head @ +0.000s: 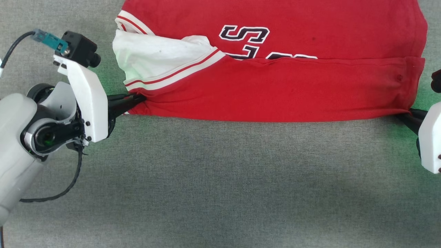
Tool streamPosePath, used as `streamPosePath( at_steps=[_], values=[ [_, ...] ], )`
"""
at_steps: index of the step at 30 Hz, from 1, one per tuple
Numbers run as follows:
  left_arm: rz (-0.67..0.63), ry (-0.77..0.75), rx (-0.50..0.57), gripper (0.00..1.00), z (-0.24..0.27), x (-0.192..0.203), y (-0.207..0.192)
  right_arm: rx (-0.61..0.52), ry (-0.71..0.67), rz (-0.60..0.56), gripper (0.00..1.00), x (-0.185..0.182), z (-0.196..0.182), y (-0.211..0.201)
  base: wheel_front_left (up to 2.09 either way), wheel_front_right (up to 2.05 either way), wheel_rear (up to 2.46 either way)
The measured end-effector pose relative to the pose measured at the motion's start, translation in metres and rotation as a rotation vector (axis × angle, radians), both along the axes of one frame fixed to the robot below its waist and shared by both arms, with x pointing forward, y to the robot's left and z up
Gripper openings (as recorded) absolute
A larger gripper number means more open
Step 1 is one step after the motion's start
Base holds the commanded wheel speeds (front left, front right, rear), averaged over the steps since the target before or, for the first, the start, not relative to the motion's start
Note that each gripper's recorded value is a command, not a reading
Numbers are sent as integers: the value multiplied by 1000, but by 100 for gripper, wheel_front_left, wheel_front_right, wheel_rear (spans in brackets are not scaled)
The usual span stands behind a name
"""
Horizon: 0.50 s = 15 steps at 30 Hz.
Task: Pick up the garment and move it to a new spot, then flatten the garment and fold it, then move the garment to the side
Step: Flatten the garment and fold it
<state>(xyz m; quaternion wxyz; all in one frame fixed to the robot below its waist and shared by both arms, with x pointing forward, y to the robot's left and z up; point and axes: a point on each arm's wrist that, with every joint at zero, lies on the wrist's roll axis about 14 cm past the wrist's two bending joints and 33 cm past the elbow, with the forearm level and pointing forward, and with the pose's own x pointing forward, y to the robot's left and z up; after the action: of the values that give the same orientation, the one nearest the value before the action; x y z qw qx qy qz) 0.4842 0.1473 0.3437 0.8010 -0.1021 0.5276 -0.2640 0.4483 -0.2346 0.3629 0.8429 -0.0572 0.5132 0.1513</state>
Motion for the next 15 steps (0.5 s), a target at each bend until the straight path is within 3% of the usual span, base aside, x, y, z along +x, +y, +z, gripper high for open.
streamPosePath(
  at_steps=[7,15],
  values=[
    [36,-50,-59,0,18,-10,-2,6,-56,-1,0,2,14,1,0,0,0],
    [35,-17,-144,0,39,-62,-6,-9,-38,36,0,-12,22,-2,0,0,0]
  ],
)
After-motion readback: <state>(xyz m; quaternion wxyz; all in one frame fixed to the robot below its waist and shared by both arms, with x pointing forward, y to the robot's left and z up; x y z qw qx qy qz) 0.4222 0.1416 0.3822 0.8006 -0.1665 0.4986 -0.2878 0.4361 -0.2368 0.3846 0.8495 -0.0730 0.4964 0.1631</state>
